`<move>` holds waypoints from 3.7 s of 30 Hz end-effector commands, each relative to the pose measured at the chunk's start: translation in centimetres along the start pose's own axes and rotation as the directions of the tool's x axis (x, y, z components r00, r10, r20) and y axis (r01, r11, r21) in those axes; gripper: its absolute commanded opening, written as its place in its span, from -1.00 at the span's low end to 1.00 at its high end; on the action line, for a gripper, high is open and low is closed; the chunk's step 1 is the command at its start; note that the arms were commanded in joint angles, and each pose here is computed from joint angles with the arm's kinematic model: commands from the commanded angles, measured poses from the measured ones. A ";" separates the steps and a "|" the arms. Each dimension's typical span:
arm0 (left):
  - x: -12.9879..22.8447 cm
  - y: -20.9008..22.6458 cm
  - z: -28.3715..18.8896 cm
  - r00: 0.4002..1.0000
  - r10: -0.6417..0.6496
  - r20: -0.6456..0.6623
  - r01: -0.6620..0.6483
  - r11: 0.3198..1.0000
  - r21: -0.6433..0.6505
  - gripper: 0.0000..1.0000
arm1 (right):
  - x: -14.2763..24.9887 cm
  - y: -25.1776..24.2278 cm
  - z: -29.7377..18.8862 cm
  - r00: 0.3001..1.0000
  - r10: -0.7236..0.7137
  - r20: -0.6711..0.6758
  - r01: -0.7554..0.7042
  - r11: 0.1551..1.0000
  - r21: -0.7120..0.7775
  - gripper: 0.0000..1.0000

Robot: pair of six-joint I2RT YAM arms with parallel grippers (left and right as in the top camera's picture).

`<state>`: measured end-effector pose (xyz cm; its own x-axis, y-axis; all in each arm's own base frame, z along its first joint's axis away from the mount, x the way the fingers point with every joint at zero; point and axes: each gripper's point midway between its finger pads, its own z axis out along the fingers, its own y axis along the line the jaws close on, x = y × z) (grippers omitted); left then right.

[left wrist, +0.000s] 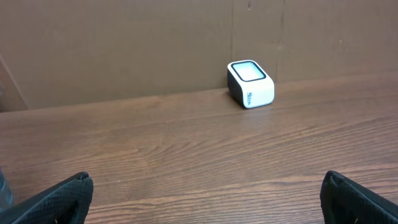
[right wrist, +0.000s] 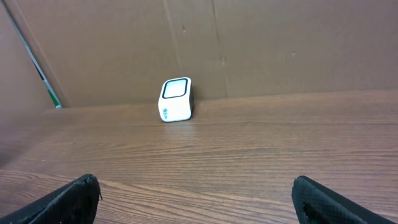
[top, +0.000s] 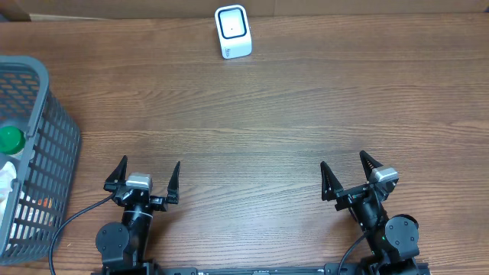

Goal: Scan the item barcode

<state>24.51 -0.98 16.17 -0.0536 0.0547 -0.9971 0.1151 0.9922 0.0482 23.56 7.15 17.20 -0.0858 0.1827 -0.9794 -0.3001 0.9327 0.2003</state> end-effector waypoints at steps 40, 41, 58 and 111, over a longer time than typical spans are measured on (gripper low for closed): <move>0.2 2.0 -0.1 0.996 0.084 -0.013 -0.084 0.990 -0.115 1.00 | 0.2 0.0 0.0 1.000 -0.005 0.004 0.005 1.000 -0.002 1.00; 0.2 2.5 -0.2 0.996 0.083 -0.017 -0.085 0.986 -0.143 1.00 | 0.2 0.0 0.0 1.000 -0.005 0.004 0.005 1.000 -0.002 1.00; 0.5 2.4 -0.2 0.989 -0.145 0.002 0.143 0.979 -0.143 0.99 | 0.2 0.0 0.0 1.000 -0.005 0.004 0.005 1.000 -0.002 1.00; -22.4 10.7 4.4 0.639 -0.611 -0.468 0.402 0.784 -0.474 0.73 | 0.2 0.0 0.0 1.000 -0.005 0.004 0.005 1.000 -0.002 1.00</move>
<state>32.06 2.64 37.77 -0.6850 -0.3783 -0.6227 -0.1867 0.9172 -0.3519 23.55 7.15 17.27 -0.0833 0.1833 -0.9795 -0.3006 0.9325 0.2001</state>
